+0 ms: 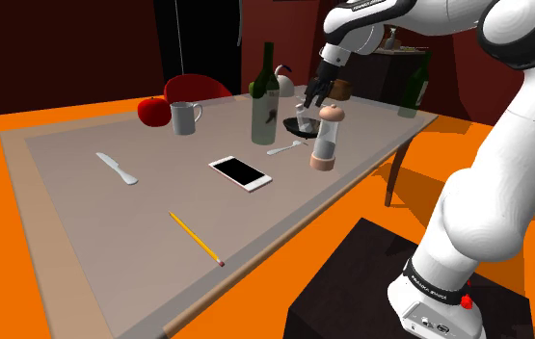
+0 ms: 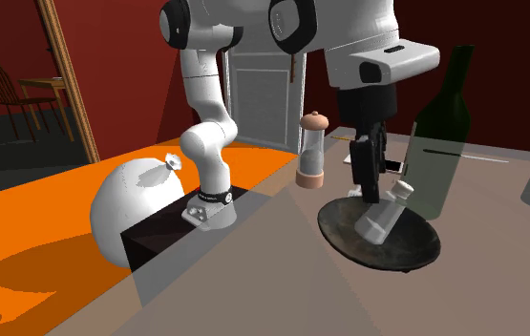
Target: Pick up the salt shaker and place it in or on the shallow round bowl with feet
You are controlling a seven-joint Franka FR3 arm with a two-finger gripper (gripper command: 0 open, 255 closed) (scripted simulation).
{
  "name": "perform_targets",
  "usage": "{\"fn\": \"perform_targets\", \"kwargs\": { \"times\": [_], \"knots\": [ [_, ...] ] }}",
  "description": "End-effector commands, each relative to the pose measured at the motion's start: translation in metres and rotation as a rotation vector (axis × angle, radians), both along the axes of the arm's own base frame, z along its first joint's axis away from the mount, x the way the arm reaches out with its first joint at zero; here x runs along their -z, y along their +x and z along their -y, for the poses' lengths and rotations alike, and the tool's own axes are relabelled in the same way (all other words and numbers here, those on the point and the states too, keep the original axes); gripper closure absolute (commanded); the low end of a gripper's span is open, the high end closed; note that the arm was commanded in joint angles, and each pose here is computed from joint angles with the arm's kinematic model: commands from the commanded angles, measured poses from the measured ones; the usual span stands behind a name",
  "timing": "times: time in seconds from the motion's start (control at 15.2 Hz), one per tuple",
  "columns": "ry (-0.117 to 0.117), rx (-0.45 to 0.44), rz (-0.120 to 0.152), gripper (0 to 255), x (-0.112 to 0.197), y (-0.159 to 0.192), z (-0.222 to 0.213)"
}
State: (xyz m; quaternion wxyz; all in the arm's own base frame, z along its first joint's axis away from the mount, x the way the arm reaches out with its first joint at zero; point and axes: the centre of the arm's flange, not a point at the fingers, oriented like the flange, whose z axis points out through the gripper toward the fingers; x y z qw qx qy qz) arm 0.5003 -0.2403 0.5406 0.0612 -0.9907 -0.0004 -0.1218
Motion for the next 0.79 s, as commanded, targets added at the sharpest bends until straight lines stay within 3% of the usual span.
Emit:
{"fn": "perform_targets", "kwargs": {
  "times": [0.0,0.26,0.73],
  "knots": [
    [0.0,0.0,0.0,0,0.0,0.0,0.0],
    [0.0,0.0,0.0,0,-0.048,-0.012,0.006],
    [0.0,0.0,0.0,0,-0.048,-0.012,0.006]
  ]
}}
